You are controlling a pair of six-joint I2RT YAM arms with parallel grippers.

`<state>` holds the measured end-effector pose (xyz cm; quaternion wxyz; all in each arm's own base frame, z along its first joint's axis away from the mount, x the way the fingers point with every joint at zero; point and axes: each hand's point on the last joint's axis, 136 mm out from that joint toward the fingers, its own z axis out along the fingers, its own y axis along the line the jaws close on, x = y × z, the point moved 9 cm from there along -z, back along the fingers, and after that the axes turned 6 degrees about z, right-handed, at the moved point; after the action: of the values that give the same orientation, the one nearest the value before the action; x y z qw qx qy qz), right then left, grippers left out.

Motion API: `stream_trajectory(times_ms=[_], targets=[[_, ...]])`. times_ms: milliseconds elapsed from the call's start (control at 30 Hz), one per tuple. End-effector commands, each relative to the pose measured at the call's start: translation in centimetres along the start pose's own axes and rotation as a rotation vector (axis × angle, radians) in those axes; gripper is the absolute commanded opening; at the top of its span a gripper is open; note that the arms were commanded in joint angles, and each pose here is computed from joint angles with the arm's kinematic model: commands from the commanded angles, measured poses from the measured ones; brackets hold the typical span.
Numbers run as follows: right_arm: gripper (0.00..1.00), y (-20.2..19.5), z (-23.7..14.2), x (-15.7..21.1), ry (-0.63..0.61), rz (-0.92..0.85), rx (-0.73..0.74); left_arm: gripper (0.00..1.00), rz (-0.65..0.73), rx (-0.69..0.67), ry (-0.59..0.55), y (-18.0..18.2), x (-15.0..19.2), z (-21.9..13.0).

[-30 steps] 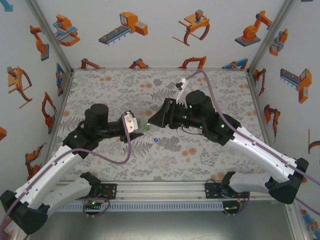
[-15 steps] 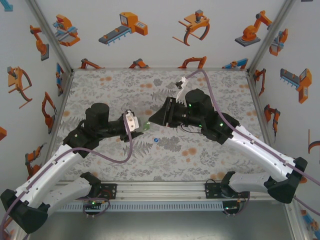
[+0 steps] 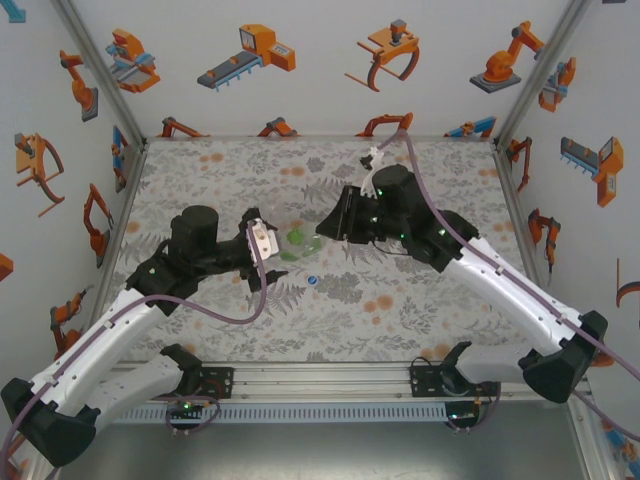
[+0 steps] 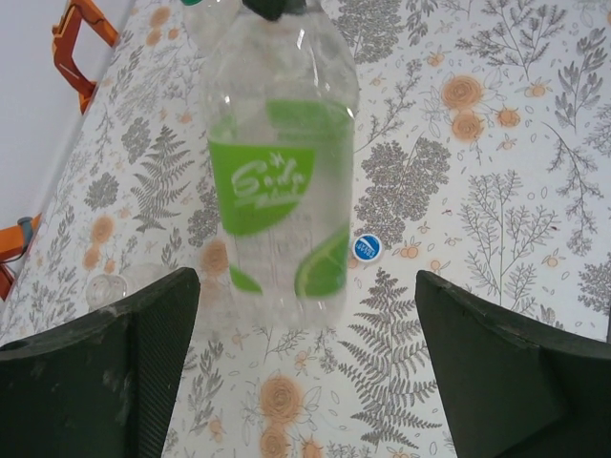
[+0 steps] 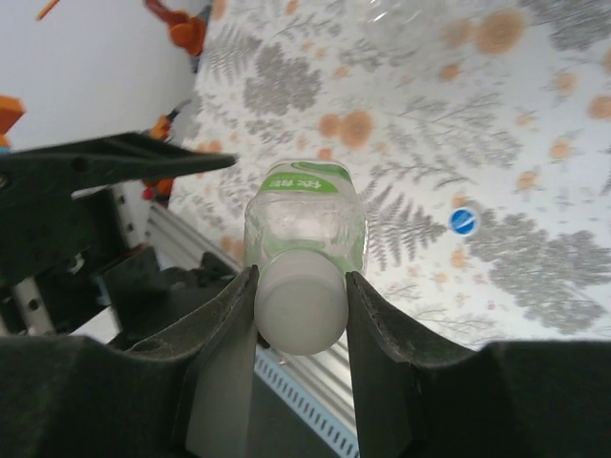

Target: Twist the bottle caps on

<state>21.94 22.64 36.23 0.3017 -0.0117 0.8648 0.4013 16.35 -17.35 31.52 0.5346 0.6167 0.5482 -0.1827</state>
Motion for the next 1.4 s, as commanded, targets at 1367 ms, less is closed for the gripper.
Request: stream_trajectory(times_ms=[1367], targets=[[0.09, -12.7, 15.4, -10.3, 0.208, -0.289, 0.675, 0.85, -0.404, -0.411, 0.077, 6.9, 0.6, -1.6]])
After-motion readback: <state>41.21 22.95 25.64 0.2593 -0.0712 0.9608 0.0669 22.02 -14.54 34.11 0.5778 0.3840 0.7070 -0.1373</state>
